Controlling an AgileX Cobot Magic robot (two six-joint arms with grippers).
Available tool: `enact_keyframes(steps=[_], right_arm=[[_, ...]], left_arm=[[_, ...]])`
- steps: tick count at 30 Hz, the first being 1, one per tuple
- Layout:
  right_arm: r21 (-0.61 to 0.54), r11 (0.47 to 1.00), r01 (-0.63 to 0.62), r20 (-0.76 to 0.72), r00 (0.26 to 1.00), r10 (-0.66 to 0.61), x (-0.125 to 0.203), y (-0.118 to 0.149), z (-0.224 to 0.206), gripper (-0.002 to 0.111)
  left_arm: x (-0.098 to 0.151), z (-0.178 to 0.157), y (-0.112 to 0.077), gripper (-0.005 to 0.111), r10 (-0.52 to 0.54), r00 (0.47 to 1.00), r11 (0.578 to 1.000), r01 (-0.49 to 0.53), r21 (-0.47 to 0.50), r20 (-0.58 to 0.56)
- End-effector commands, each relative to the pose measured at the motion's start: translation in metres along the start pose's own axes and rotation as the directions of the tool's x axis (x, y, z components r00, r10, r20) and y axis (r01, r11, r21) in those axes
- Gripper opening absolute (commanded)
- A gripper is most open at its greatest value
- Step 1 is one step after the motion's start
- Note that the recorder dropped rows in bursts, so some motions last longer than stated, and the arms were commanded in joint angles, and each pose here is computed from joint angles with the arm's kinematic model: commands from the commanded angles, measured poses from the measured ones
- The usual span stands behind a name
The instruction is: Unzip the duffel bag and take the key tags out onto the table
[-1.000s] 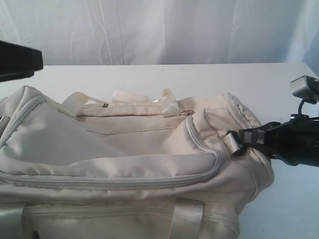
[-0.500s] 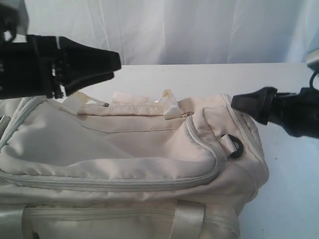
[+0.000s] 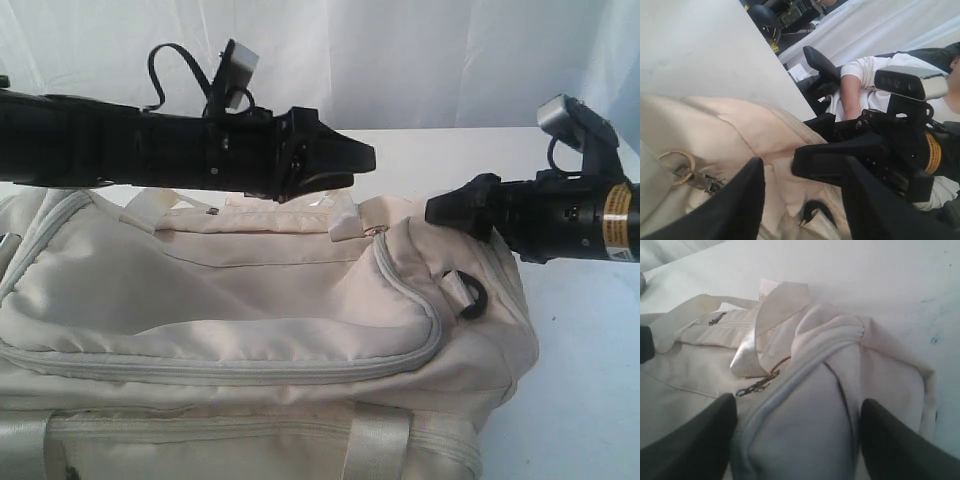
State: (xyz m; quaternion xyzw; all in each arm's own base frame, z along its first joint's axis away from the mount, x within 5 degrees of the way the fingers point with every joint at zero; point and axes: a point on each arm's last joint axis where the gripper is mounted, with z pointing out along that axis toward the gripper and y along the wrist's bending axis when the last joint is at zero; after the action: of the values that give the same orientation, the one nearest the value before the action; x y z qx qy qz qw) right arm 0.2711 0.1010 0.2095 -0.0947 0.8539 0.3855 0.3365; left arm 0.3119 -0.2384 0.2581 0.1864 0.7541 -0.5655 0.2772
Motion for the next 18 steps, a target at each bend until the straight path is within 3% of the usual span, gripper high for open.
enact_keyframes(steps=[1,4,5,9,18], right_arm=[[-0.052,0.998,0.021,-0.064,0.998,-0.025,0.008,0.008,0.011,0.032],[-0.043,0.993,0.107,-0.132,0.985,-0.112,0.015,0.006,0.011,0.004],[-0.007,0.989,0.148,-0.165,0.975,-0.147,0.018,0.002,0.01,0.0],[0.08,0.987,0.143,-0.187,0.974,-0.126,0.018,-0.006,0.01,0.0],[0.019,0.991,0.129,-0.202,0.972,-0.123,0.021,0.0,0.01,0.0]], left_arm=[[0.007,0.015,0.005,0.052,-0.014,0.999,1.0,0.015,0.003,-0.045],[0.01,0.019,0.01,0.052,-0.018,0.998,1.0,0.018,-0.008,-0.068],[0.012,0.019,0.012,0.052,-0.022,0.997,1.0,0.021,-0.021,-0.08],[0.015,0.02,0.016,0.052,-0.026,0.995,0.998,0.02,-0.057,-0.099],[0.02,0.023,0.027,0.05,-0.051,0.991,0.994,0.039,-0.101,-0.123]])
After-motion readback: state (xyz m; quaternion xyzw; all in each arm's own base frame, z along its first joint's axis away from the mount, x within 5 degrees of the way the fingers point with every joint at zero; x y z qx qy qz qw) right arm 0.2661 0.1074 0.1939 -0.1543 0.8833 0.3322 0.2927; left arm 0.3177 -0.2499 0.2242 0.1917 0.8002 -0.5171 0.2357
